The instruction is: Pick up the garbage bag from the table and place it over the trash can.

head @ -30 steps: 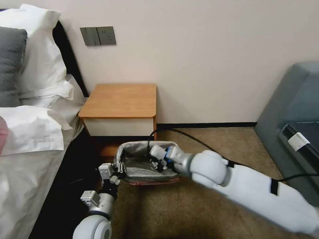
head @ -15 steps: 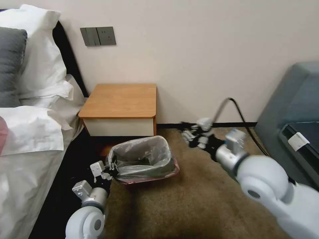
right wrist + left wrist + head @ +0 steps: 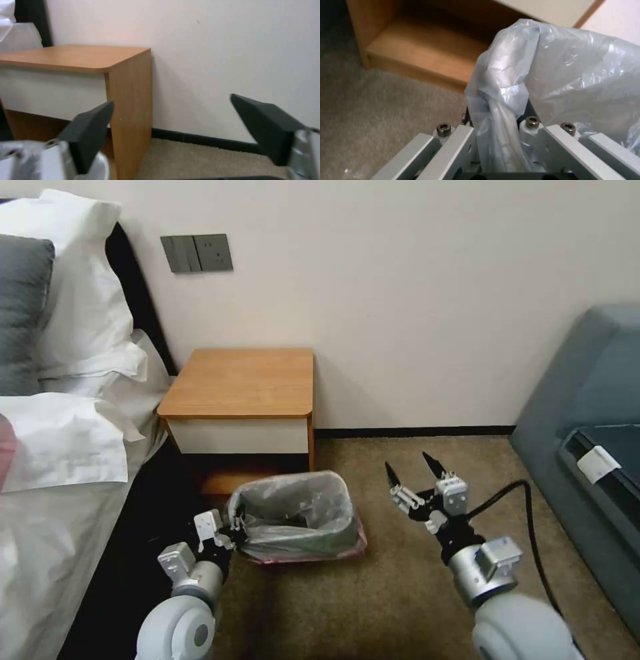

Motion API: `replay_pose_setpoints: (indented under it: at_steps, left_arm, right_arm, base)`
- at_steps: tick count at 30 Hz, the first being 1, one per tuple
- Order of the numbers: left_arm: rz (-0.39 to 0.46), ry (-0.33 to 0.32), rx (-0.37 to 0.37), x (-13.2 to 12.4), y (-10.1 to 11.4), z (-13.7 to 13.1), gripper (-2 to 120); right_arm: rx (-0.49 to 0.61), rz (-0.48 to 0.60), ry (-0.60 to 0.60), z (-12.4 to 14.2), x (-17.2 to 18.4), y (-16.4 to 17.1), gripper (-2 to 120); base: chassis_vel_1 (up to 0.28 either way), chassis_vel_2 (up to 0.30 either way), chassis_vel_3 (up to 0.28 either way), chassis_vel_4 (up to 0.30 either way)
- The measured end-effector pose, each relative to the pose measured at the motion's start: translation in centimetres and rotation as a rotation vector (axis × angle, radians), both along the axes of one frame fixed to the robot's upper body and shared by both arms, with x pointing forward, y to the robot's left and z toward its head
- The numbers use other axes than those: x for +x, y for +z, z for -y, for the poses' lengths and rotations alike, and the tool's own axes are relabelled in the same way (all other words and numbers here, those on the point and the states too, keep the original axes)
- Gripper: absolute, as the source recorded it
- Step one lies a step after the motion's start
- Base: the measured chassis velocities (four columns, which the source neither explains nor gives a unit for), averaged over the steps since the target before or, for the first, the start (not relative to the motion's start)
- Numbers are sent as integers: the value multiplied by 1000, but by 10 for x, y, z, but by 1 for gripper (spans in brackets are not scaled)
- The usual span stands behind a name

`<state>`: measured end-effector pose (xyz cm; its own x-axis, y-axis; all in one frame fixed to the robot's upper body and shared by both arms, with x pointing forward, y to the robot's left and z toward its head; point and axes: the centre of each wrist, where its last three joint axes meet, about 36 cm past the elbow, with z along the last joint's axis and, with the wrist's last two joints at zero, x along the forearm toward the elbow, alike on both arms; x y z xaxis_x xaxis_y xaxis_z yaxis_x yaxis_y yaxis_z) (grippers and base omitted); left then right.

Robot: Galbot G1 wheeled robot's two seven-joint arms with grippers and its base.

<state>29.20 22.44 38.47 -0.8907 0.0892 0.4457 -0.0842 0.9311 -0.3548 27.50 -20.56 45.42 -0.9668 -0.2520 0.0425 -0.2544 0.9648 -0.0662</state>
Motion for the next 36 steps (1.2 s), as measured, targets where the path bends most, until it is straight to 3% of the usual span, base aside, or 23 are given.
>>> replay_pose_setpoints:
  at_steps: [9,12,22,25,29,30,31,34,36]
  left_arm:
    - [-33,-33,15,3,-11,9,9]
    - [-50,-39,45,2,-11,8,37]
    - [-29,-29,68,-5,-5,6,72]
    - [18,-4,87,-7,-2,3,80]
    - [224,50,183,-17,7,-15,97]
    - [224,50,183,-17,7,-15,97]
    - [313,54,226,-22,7,-21,99]
    - [459,25,262,-47,4,-24,100]
    - [490,24,265,-56,5,-24,100]
  right_arm:
    - [6,14,-5,2,7,2,100]
    - [21,3,2,1,7,2,100]
    - [43,4,20,-6,4,5,100]
    - [45,0,19,-7,2,5,100]
    - [32,19,14,1,-5,-11,100]
    - [32,19,14,1,-5,-11,100]
    - [20,33,4,5,-9,-21,100]
    - [5,40,-17,11,-30,-36,100]
    - [12,36,-22,10,-38,-39,100]
  base:
    - [0,0,0,0]
    - [0,0,0,0]
    - [0,0,0,0]
    - [0,0,0,0]
    - [0,0,0,0]
    - [0,0,0,0]
    - [0,0,0,0]
    - [0,0,0,0]
    - [0,0,0,0]
